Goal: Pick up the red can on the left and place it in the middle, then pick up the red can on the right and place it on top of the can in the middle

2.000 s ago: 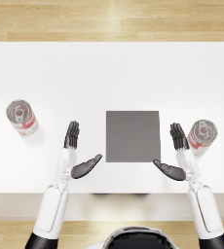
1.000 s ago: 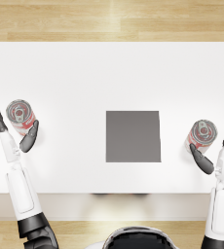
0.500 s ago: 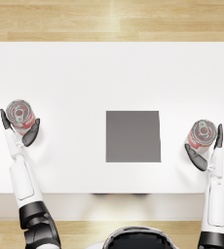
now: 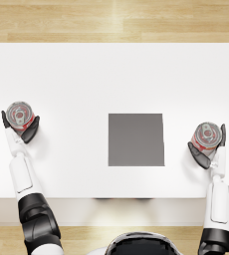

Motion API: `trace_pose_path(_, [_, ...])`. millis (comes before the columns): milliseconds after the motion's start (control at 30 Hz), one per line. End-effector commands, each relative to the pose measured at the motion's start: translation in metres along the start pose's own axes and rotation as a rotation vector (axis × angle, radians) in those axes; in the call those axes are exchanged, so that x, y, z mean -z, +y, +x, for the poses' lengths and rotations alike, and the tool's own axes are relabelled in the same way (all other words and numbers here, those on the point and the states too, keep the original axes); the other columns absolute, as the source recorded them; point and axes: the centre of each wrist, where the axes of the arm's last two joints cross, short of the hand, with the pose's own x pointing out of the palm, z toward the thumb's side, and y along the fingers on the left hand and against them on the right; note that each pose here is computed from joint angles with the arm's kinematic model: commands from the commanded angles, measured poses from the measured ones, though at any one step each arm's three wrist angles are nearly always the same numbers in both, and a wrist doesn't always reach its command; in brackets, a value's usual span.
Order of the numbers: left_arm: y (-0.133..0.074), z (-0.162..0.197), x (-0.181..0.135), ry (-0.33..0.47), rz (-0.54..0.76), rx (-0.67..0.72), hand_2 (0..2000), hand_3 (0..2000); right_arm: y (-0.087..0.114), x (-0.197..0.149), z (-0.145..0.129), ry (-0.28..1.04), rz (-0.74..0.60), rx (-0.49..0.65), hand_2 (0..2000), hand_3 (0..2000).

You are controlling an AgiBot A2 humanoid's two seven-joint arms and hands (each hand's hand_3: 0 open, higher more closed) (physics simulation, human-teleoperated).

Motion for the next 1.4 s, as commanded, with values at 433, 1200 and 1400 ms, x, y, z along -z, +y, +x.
trace_pose_path(433, [-0.055, 0.039, -0.056, 0.156, 0.401, 0.209, 2000, 1520, 0.001, -0.066, 0.020, -0.007, -0.250, -0.123, 2000, 1520])
trace_pose_path(1200, [-0.145, 0.205, -0.024, 0.367, 0.502, 0.844, 2000, 1520, 0.016, -0.157, 0.068, -0.035, -0.584, -0.259, 2000, 1520])
trace_pose_path(1400, [-0.134, 0.222, 0.008, 0.328, 0.328, 0.877, 2000, 1520, 0.017, -0.157, 0.069, -0.044, -0.584, -0.258, 2000, 1520])
